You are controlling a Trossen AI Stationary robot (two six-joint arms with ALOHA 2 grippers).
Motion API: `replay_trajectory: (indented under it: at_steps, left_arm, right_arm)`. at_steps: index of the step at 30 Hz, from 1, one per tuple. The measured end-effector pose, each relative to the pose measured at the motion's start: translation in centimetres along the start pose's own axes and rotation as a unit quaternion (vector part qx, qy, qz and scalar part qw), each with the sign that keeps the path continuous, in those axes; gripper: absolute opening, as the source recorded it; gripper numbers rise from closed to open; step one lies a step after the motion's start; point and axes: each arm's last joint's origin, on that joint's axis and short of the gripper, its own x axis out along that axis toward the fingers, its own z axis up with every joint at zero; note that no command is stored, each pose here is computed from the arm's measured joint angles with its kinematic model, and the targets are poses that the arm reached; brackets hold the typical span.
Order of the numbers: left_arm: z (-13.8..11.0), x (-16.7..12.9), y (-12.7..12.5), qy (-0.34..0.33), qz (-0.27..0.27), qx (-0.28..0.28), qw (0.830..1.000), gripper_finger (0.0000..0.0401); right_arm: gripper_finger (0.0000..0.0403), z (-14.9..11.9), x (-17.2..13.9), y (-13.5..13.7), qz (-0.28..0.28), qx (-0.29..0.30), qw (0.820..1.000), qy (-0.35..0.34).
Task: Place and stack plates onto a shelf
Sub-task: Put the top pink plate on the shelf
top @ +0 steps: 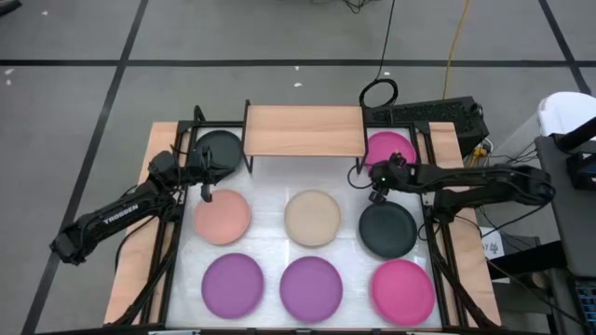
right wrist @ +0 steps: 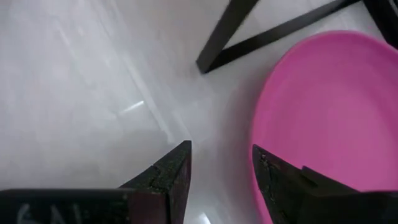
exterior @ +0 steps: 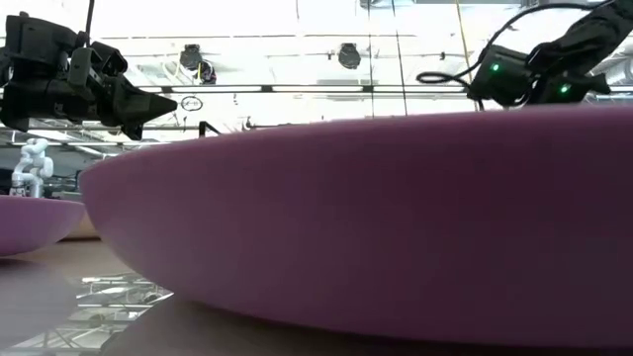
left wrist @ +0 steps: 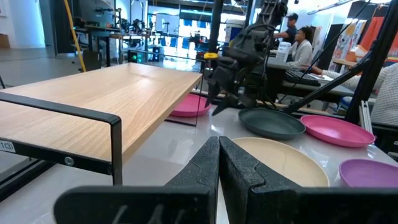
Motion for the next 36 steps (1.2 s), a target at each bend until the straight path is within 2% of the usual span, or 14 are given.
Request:
replay_trajectory:
  at_steps: [6,13,17,21,24,29,36]
  left_arm:
    - [0.0,0.0,0.0,0.0,0.0,0.0,1.0,0.0012]
    - [0.0,0.0,0.0,0.0,0.0,0.0,1.0,0.0012]
    - [0.0,0.0,0.0,0.0,0.0,0.0,1.0,0.0012]
    - [0.0,0.0,0.0,0.0,0.0,0.0,1.0,0.0012]
    - [0.0,0.0,0.0,0.0,0.0,0.0,1.0,0.0012]
    - [0.0,0.0,0.0,0.0,0.0,0.0,1.0,0.0012]
    - [0.0,0.0,0.0,0.0,0.0,0.0,1.0,0.0012]
  right_arm:
    - [0.0153,-0.3,1.1,-0.8,-0.034,0.032,0.998,0.034]
    - [0.0144,-0.5,2.1,-1.5,-0.045,0.071,0.994,0.065]
    - [0.0106,-0.6,2.3,-1.6,-0.045,0.073,0.994,0.071]
    - [0.0044,-0.6,2.3,-1.6,-0.043,0.072,0.994,0.071]
    - [0.0011,-0.5,2.1,-1.6,-0.039,0.064,0.995,0.066]
    - [0.0008,-0.3,1.5,-1.8,-0.034,0.08,0.995,0.045]
    - [0.0002,0.7,-0.7,-2.5,-0.049,0.131,0.99,-0.029]
